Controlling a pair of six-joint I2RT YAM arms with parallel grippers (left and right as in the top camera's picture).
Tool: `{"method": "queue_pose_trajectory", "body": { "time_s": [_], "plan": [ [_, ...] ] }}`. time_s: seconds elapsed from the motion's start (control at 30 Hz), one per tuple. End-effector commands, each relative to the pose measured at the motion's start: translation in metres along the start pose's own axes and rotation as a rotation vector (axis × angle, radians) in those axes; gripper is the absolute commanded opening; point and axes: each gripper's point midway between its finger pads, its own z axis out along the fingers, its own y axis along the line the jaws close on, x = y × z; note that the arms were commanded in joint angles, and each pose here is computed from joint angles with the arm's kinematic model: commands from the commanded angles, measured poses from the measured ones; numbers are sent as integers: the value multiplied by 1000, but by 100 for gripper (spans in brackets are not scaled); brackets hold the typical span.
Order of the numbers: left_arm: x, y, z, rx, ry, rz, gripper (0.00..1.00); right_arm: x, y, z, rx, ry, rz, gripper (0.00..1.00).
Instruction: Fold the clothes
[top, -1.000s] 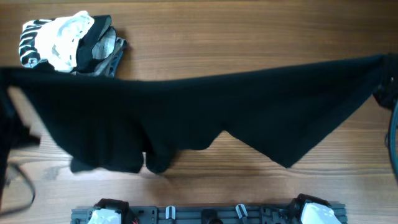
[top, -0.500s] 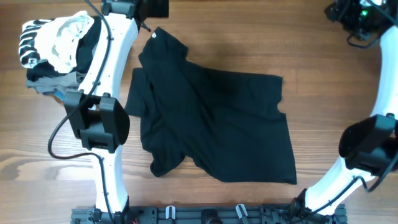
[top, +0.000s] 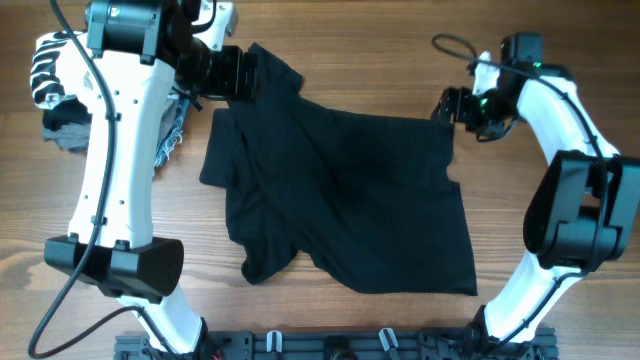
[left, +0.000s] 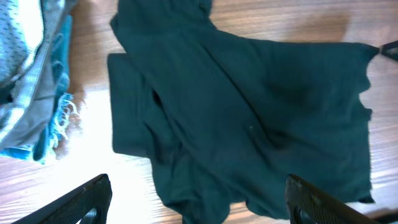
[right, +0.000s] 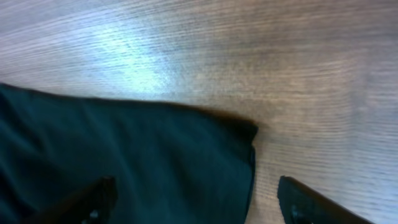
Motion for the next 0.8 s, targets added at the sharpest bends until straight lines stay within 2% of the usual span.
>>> {"method": "queue_pose_trajectory", "body": {
  "time_s": [0.0, 0.03, 0.07, 0.1, 0.17, 0.27, 0.3, 0.37, 0.4, 0.43, 0.47, 0.6, 0.67, 0.7, 0.77],
  "plan": [
    [2, -8, 4, 38, 16, 4, 87, 10, -14, 28, 11, 42, -36, 80],
    [1, -8, 4, 38, 15, 4, 87, 13, -17, 36, 11, 57, -42, 74],
    [1, -8, 4, 39, 15, 4, 87, 15, -18, 41, 5, 68, -38, 62],
    [1, -8, 4, 39, 15, 4, 87, 14, -15, 43, -14, 66, -38, 35],
    [1, -8, 4, 38, 15, 4, 88, -6, -14, 38, -15, -6, -60, 5],
    [-1, -8, 4, 38, 8, 5, 89, -96, -30, -19, 14, -303, 9, 4],
    [-1, -8, 4, 38, 4, 6, 89, -130, -38, -55, 8, -421, 44, 4],
    [-3, -8, 4, 39, -2, 7, 89, -176, -48, -113, 3, -602, 44, 4],
    [-4, -8, 4, 39, -5, 7, 89, -195, -54, -139, 14, -698, 24, 21],
    [-4, -8, 4, 40, -8, 8, 89, -201, -62, -152, 23, -738, 23, 85],
    [-4, -8, 4, 39, -7, 8, 90, -201, -69, -157, 28, -745, 38, 99],
    [-2, -7, 4, 34, 1, 6, 95, -160, -71, -147, -75, -575, 145, 100],
    [-2, -7, 4, 34, 1, 6, 96, -115, -71, -139, -51, -402, 258, 100],
    [-2, -7, 4, 34, 3, 6, 96, -90, -82, -133, 16, -310, 379, 100],
    [2, -7, 4, 33, 16, 4, 96, -23, -125, -119, 302, -120, 647, 100]
  ]
}}
